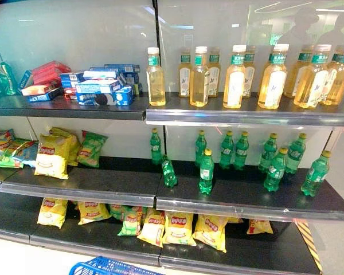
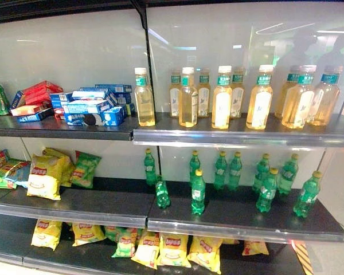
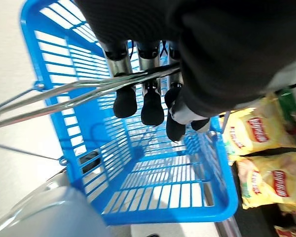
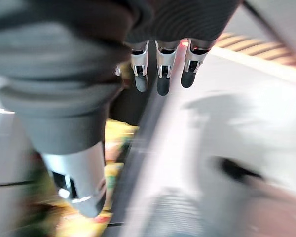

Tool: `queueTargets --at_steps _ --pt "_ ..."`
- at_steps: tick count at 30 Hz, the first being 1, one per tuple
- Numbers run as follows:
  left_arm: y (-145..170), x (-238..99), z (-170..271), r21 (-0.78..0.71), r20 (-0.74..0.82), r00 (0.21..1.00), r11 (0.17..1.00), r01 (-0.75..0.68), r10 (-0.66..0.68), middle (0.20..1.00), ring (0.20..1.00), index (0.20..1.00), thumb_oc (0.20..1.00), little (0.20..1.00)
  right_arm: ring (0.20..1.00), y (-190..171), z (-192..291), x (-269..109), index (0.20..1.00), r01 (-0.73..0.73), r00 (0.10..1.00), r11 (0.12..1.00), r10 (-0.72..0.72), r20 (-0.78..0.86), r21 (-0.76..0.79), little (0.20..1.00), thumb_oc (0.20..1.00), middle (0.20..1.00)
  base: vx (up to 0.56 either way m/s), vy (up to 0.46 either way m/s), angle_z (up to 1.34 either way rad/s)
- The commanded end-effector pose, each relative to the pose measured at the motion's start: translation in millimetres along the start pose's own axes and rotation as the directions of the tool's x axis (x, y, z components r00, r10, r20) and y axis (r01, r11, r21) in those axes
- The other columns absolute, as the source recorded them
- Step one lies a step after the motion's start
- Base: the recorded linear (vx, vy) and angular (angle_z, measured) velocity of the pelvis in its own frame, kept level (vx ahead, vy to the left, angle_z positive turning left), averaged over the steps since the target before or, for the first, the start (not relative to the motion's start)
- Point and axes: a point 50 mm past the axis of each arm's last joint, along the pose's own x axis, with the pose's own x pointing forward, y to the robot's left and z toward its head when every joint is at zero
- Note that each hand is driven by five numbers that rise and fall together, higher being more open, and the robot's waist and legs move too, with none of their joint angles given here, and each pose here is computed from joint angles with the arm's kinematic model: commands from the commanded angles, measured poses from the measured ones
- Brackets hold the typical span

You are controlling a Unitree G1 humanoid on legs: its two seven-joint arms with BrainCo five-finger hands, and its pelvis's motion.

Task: Pick up the snacks into the basket

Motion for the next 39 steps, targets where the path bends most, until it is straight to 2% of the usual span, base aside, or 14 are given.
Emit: queueTargets --at_steps 1,2,5,6,12,16,22,24,25,27,39 --pt "41 3 16 -0.002 0.058 0.991 0.993 -0.119 0.119 0.2 0.2 0.2 0.2 0.2 1.0 -24 41 10 1.0 0.069 0.982 0.996 -0.078 0.169 0.058 1.0 1.0 1.0 0.0 0.0 0.0" --pt "43 2 12 -0.024 0.045 0.99 0.991 -0.134 0.135 0.2 0.2 0.2 0.2 0.2 1.0 -39 58 2 1.0 0.103 0.959 0.993 -0.114 0.261 0.057 1.0 1.0 1.0 0.0 0.0 0.0" --pt "44 1 12 -0.038 0.048 0.988 0.989 -0.144 0.145 0.2 0.2 0.2 0.2 0.2 1.0 -50 70 -5 1.0 0.137 0.934 0.988 -0.153 0.322 0.071 1.0 1.0 1.0 0.0 0.0 0.0" --pt "47 1 16 -0.059 0.068 0.985 0.986 -0.158 0.161 0.2 0.2 0.2 0.2 0.2 1.0 -60 79 -12 1.0 0.164 0.906 0.979 -0.197 0.375 0.119 1.0 1.0 1.0 0.0 0.0 0.0" --pt "61 -3 36 -0.122 0.18 0.958 0.971 -0.204 0.224 0.2 0.2 0.2 0.2 0.2 1.0 -72 100 -23 1.0 0.19 0.84 0.955 -0.278 0.466 0.228 1.0 1.0 1.0 0.0 0.0 0.0" --pt "68 -6 52 -0.169 0.257 0.931 0.96 -0.221 0.26 0.2 0.2 0.2 0.2 0.2 1.0 -75 113 -29 1.0 0.199 0.797 0.948 -0.303 0.522 0.247 1.0 1.0 1.0 0.0 0.0 0.0" --pt "82 -20 83 -0.265 0.415 0.852 0.939 -0.222 0.319 0.2 0.2 0.2 0.2 0.2 1.0 -74 120 -30 1.0 0.204 0.778 0.944 -0.317 0.543 0.26 1.0 1.0 1.0 0.0 0.0 0.0" --pt "91 -35 106 -0.343 0.525 0.773 0.92 -0.19 0.356 0.2 0.2 0.2 0.2 0.2 1.0 -69 121 -28 1.0 0.196 0.785 0.948 -0.304 0.541 0.249 1.0 1.0 1.0 0.0 0.0 0.0" --pt "91 -36 105 -0.343 0.524 0.774 0.92 -0.191 0.356 0.2 0.2 0.2 0.2 0.2 1.0 -69 121 -28 1.0 0.195 0.785 0.949 -0.303 0.54 0.249 1.0 1.0 1.0 0.0 0.0 0.0" --pt "94 -46 116 -0.399 0.578 0.725 0.905 -0.148 0.374 0.2 0.2 0.2 0.2 0.2 1.0 -63 120 -25 1.0 0.18 0.796 0.952 -0.29 0.532 0.249 1.0 1.0 1.0 0.0 0.0 0.0" --pt "90 -51 124 -0.383 0.616 0.707 0.916 -0.118 0.348 0.2 0.2 0.2 0.2 0.2 1.0 -58 150 -14 1.0 0.16 0.769 0.963 -0.259 0.584 0.216 1.0 1.0 1.0 0.0 0.0 0.0"
